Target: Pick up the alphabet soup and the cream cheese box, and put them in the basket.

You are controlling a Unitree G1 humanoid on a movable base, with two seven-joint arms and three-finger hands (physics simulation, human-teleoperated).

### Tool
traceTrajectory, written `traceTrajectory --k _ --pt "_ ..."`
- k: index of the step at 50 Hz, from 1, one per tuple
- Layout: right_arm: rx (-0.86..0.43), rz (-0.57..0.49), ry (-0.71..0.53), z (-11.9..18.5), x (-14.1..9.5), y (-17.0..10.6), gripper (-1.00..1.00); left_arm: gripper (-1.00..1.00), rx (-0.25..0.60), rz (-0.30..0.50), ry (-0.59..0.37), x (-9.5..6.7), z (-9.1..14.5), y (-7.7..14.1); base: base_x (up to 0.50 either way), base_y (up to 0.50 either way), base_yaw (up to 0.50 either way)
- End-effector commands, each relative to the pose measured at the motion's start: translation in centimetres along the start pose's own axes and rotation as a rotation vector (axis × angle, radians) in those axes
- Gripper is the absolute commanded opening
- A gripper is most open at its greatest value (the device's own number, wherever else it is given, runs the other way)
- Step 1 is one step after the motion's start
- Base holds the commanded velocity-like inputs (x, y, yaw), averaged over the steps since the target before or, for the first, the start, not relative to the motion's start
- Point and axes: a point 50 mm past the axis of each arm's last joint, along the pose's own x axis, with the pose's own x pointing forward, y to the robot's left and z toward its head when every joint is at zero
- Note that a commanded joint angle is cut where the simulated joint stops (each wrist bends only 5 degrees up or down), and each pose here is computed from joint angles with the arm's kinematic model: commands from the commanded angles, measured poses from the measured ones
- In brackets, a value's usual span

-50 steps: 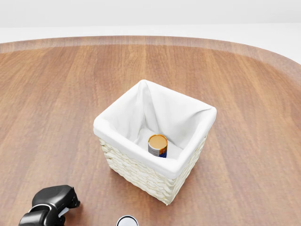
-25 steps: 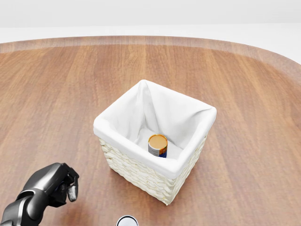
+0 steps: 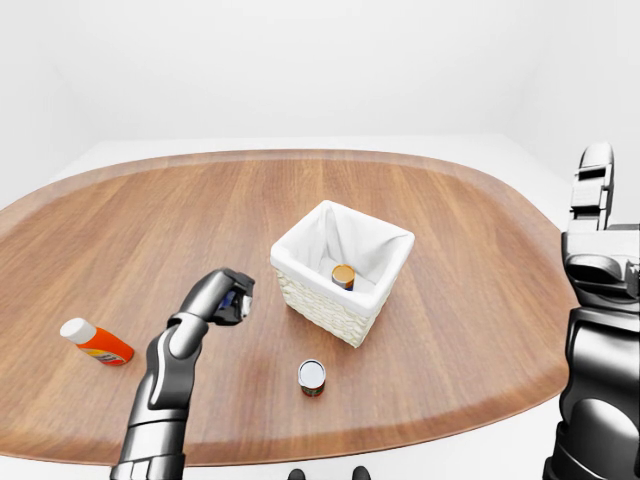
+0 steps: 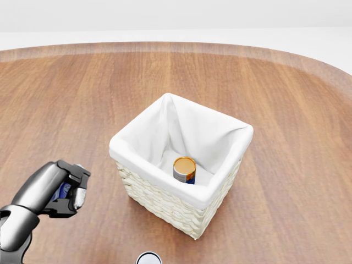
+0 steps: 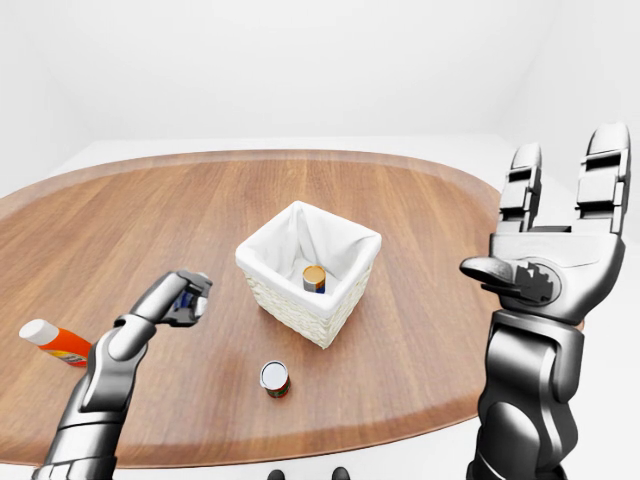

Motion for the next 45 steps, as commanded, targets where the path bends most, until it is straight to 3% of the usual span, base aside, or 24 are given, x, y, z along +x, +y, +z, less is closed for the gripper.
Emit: traceTrajectory --k 1,30,37,45 --pt "-0.008 0.007 0.004 -0.2 -0.1 0.0 1.00 -1.00 0.059 0.127 -0.180 -1.8 4.4 3.7 0.00 0.00 0.00" --pt "-0.031 0.021 0.018 -0.7 -0.3 0.1 1.00 -1.00 0.120 0.285 -0.532 -5.2 12.0 7.6 0.00 0.00 0.00" --pt "-0.034 0.026 0.019 -0.8 -0.3 0.2 1.00 -1.00 0.144 0.298 -0.619 -6.1 14.1 8.0 0.00 0.00 0.00" --pt "-0.031 0.028 0.016 -0.8 -0.3 0.3 1.00 -1.00 0.156 0.286 -0.648 -5.9 15.1 7.7 0.00 0.00 0.00"
